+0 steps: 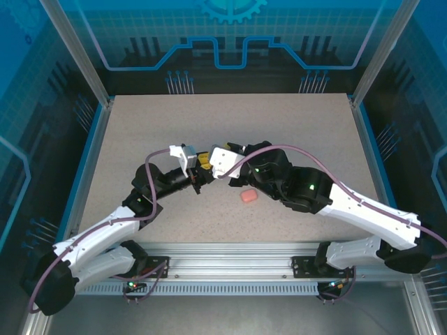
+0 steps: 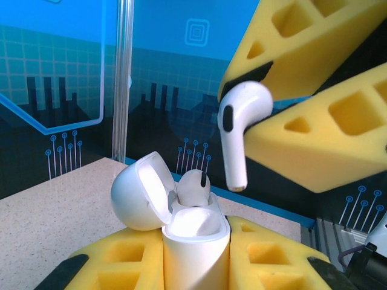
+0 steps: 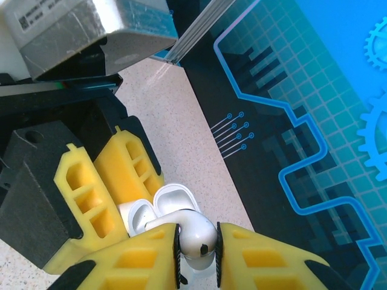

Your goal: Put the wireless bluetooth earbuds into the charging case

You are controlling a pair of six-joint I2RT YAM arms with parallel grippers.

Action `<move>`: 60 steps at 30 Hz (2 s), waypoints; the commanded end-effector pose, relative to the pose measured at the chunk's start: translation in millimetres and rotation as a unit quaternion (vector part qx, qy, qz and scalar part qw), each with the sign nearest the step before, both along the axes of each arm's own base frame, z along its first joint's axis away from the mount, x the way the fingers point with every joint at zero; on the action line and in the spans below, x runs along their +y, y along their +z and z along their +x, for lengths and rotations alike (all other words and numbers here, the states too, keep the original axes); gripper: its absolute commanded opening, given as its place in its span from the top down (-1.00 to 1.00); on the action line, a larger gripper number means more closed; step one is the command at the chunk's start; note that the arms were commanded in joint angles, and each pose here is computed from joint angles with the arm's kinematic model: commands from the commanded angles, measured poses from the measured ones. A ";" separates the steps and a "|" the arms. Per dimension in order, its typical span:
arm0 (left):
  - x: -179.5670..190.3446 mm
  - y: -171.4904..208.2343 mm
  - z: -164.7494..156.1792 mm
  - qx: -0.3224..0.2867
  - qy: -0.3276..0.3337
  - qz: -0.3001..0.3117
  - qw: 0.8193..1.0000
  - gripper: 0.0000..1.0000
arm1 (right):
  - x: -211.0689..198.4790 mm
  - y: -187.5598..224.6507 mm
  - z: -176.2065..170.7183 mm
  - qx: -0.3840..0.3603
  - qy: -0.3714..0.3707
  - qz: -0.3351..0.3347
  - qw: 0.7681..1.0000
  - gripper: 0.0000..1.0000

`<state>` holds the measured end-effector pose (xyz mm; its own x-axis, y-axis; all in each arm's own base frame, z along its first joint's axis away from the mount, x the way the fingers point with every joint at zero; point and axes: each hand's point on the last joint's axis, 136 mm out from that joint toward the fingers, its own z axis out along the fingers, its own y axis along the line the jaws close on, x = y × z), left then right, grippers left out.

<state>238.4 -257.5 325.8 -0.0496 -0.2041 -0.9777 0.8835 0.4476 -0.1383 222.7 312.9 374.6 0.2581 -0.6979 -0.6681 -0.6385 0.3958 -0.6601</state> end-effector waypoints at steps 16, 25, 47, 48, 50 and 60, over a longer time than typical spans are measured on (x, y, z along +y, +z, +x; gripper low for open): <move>-1.2 18.4 -12.6 -0.037 -0.021 -0.013 0.999 1.00 | 9.9 -9.5 1.3 0.013 0.006 -0.021 1.000 0.56; -0.2 18.5 -14.3 -0.040 -0.021 -0.012 0.999 1.00 | 12.4 -15.9 -1.3 0.037 0.018 -0.018 0.999 0.55; 0.9 16.2 -13.8 -0.041 -0.016 -0.010 0.999 1.00 | 5.3 -31.2 -6.6 0.111 0.042 -0.004 0.993 0.47; 0.8 16.1 -14.0 -0.041 -0.016 -0.010 0.999 1.00 | 5.1 -31.2 -6.6 0.112 0.043 -0.003 0.993 0.46; 0.9 16.6 -14.3 -0.042 -0.017 -0.010 0.999 1.00 | 4.9 -31.2 -6.1 0.112 0.043 -0.003 0.993 0.46; 1.5 16.8 -14.4 -0.042 -0.015 -0.011 0.999 1.00 | 5.6 -31.0 -6.2 0.121 0.047 0.004 0.991 0.44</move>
